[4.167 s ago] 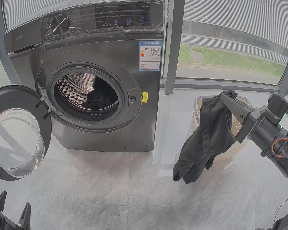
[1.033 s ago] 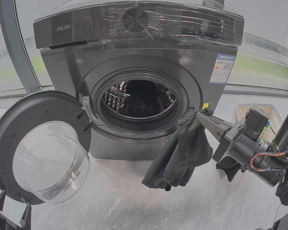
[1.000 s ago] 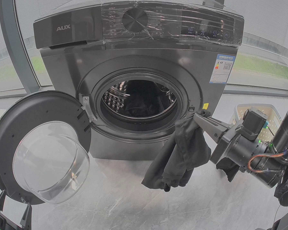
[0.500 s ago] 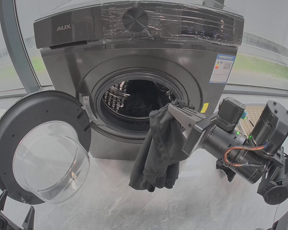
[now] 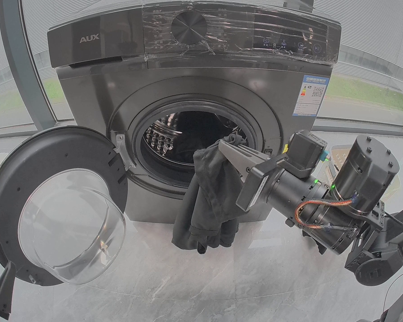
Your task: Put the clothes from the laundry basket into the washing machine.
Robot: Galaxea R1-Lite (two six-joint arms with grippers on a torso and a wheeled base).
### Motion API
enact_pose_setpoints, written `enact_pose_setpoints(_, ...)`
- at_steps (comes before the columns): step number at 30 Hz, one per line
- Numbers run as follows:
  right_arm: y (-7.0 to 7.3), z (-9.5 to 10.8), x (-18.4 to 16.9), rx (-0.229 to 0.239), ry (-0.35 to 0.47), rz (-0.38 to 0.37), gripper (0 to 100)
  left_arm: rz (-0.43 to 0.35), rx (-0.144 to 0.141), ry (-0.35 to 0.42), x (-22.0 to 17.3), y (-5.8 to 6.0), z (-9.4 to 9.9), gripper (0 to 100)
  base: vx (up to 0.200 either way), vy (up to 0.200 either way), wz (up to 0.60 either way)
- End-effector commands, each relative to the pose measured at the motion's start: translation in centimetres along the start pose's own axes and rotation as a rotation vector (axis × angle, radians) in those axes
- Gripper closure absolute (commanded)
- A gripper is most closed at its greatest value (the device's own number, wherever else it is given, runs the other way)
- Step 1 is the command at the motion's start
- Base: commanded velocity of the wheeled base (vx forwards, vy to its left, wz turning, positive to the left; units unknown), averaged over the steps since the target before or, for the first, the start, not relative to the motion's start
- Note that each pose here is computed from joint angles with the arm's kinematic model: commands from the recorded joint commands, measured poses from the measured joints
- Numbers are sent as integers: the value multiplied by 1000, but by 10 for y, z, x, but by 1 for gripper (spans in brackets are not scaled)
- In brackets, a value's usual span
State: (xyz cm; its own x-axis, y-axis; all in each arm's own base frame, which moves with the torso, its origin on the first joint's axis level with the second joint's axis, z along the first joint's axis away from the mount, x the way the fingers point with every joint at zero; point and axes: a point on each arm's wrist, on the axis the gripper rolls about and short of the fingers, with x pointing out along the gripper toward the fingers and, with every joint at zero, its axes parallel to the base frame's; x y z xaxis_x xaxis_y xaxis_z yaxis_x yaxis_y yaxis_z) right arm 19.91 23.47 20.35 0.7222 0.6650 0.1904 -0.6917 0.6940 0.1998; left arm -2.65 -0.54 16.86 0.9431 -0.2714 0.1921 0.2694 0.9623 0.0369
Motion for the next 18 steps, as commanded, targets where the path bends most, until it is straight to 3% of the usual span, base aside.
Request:
enact_pose_setpoints(1,3,0,14,38,-16,12,100,-206,-101,290,68,13,-18,0,0,0,0)
enact_pose_setpoints(3,3,3,20,43,-36,14,100,-265,-79,314,82,13,-21,0,0,0,0)
enact_pose_setpoints(9,4,8,34,51,-84,10,100,-440,-91,356,112,3,-27,0,0,0,0)
enact_pose_setpoints(14,3,5,38,53,-79,3,100,-499,-95,405,134,-4,-36,0,0,0,0)
enact_pose_setpoints(15,3,4,37,54,-77,3,100,-544,-100,440,146,-11,-43,0,0,0,0)
enact_pose_setpoints(18,3,5,37,54,-79,3,100,-580,-98,467,161,-19,-53,0,0,0,0)
